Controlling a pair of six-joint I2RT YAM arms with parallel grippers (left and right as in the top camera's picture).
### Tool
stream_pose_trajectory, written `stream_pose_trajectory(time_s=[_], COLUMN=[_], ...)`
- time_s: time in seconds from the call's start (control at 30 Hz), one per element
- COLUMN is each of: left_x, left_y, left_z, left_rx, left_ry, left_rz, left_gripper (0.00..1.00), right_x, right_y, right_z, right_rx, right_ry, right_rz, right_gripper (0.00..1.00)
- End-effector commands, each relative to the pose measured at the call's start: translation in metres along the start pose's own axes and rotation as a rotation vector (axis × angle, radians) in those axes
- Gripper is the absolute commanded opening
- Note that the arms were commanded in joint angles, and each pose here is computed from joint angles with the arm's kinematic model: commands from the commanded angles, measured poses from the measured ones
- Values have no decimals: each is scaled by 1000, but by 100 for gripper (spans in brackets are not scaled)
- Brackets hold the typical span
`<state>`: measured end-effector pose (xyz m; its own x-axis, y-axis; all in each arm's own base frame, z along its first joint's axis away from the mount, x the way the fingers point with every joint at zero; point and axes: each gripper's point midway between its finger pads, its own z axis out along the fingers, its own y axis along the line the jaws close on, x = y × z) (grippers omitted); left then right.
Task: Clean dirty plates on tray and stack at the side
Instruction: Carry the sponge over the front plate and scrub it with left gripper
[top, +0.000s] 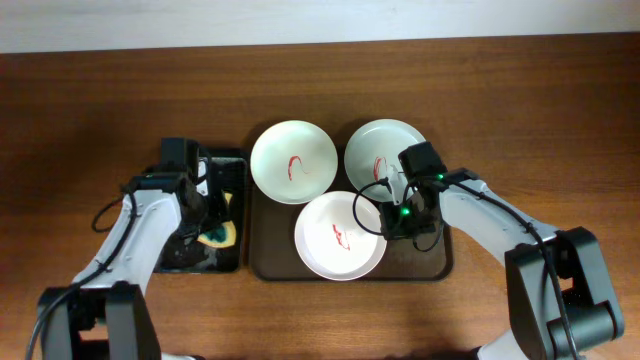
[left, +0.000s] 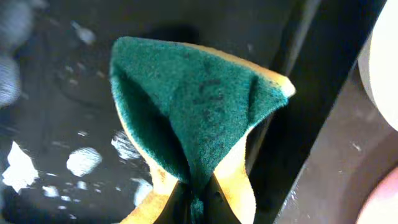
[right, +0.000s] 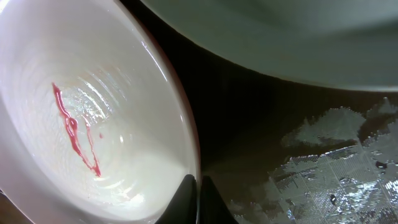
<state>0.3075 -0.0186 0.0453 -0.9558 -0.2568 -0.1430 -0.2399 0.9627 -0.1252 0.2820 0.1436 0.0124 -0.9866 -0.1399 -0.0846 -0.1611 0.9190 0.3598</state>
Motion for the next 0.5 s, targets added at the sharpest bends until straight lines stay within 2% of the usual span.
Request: stream_pose_trajectory(time_s=[0.0,0.1,0.17,0.33,0.4,0.47], left_x=[5,17,16,-10,-10,-1], left_y=[-27,-56,-57,-71,-97,-125], left_z=[-2,-5,-6,-48,-70,-72], left_rx=[135,243,247,292,372,403], left_ry=[38,76,74,-56,-117,-130], left_rz=[-7,74,76,112,179,267], left_gripper=[0,0,0,0,0,0], right_x=[-1,-1,-1,-1,-1,-1], right_y=[3,3,3,3,3,3], right_z=[1,1,1,1,1,1], right_rx=[-3,-2,-2,-2,-2,-3], right_ry=[5,7,7,7,7,7], right_rz=[-18,-17,-17,-16,-17,-17], right_gripper=[4,4,4,4,4,4])
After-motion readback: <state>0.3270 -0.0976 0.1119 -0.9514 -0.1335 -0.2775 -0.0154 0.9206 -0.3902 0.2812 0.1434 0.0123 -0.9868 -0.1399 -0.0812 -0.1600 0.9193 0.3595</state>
